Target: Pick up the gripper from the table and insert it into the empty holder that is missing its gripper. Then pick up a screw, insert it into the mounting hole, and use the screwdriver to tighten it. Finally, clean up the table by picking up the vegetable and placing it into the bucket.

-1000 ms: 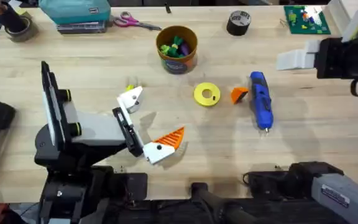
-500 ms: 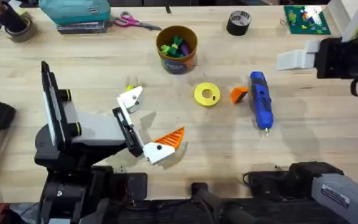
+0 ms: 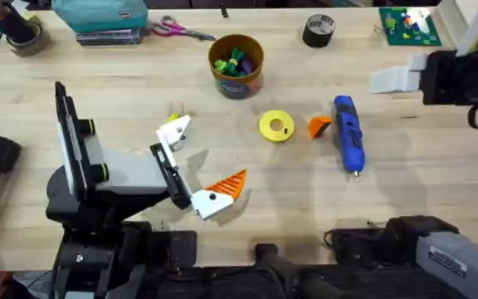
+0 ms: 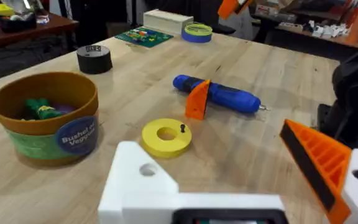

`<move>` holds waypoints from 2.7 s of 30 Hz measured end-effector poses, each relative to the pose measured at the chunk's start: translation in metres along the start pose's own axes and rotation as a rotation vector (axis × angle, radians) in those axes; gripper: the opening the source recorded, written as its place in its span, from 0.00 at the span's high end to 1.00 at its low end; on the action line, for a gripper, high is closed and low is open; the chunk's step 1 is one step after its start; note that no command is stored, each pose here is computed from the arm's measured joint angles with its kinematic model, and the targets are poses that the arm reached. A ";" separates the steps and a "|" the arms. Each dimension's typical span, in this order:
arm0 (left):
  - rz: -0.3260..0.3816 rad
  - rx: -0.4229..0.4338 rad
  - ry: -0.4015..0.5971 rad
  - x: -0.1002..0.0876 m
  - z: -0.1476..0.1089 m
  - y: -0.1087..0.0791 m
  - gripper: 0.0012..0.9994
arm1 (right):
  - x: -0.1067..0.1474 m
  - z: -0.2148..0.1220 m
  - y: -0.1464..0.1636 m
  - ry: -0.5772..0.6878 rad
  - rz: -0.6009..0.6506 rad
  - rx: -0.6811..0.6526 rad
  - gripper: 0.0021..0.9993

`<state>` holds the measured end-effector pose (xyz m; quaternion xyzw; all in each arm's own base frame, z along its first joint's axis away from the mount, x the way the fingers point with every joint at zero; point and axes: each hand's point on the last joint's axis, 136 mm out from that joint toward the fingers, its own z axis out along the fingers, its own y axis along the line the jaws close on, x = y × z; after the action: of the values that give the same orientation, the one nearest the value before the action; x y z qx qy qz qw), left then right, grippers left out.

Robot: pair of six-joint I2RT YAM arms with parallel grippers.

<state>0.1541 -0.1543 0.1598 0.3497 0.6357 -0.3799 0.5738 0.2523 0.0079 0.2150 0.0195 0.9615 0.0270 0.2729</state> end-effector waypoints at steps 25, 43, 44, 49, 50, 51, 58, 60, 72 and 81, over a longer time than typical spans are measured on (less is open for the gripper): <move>0.000 0.000 0.000 0.000 0.000 0.000 0.01 | 0.024 -0.008 0.039 0.119 -0.115 -0.104 0.00; 0.000 0.000 0.000 0.000 0.000 0.000 0.01 | 0.022 0.007 0.101 0.314 -0.230 -0.151 0.00; 0.000 0.000 0.000 0.000 0.000 0.000 0.01 | 0.022 0.007 0.101 0.314 -0.224 -0.145 0.00; 0.000 0.000 0.000 0.000 0.000 0.000 0.01 | 0.023 0.009 0.098 0.316 -0.209 -0.128 0.00; 0.000 0.000 0.000 0.000 0.000 0.000 0.01 | 0.025 0.011 0.097 0.321 -0.210 -0.124 0.00; 0.000 0.000 0.000 0.000 0.000 0.000 0.01 | 0.028 0.013 0.096 0.332 -0.212 -0.120 0.00; 0.000 0.000 0.000 0.000 0.000 0.000 0.01 | 0.047 0.034 0.088 0.372 -0.223 -0.085 0.00; 0.000 0.000 0.000 0.000 0.000 0.000 0.01 | 0.050 0.041 0.087 0.372 -0.212 -0.080 0.00; 0.000 0.000 0.000 0.000 0.000 0.000 0.01 | 0.060 0.072 0.088 0.413 -0.176 -0.056 0.00; 0.000 0.000 0.000 0.000 0.000 0.000 0.01 | 0.060 0.104 0.085 0.451 -0.142 0.013 0.00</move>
<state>0.1541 -0.1543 0.1598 0.3498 0.6356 -0.3800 0.5737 0.2577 0.1005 0.1006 -0.0529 0.9972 0.0052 0.0523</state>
